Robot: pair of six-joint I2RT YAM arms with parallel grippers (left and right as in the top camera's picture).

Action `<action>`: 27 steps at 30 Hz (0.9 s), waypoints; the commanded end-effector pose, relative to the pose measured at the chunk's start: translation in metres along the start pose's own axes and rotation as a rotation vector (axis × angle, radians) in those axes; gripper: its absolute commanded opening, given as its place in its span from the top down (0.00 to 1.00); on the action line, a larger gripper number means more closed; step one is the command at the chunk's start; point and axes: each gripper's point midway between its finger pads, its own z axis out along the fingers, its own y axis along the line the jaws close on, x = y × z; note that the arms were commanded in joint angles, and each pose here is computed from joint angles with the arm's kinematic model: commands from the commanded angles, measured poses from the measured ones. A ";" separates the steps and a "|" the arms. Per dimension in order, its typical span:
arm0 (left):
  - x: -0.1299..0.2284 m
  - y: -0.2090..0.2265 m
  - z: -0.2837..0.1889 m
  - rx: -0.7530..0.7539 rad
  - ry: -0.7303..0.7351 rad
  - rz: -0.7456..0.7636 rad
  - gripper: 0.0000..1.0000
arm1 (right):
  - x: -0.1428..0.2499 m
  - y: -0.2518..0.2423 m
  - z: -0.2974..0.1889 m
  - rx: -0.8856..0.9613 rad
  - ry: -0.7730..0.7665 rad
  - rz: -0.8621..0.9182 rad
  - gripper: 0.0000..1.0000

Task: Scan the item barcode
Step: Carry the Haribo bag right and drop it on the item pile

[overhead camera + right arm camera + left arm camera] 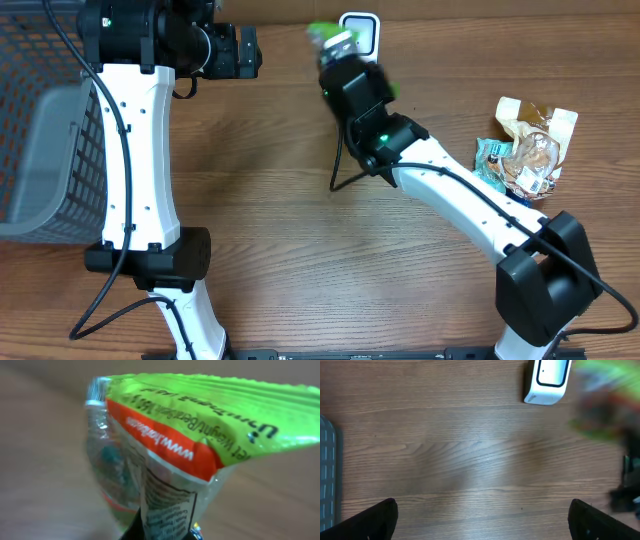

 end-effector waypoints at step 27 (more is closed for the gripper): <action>-0.003 0.001 -0.001 0.003 -0.009 -0.016 0.01 | 0.166 -0.266 -0.061 0.809 0.699 -0.026 0.92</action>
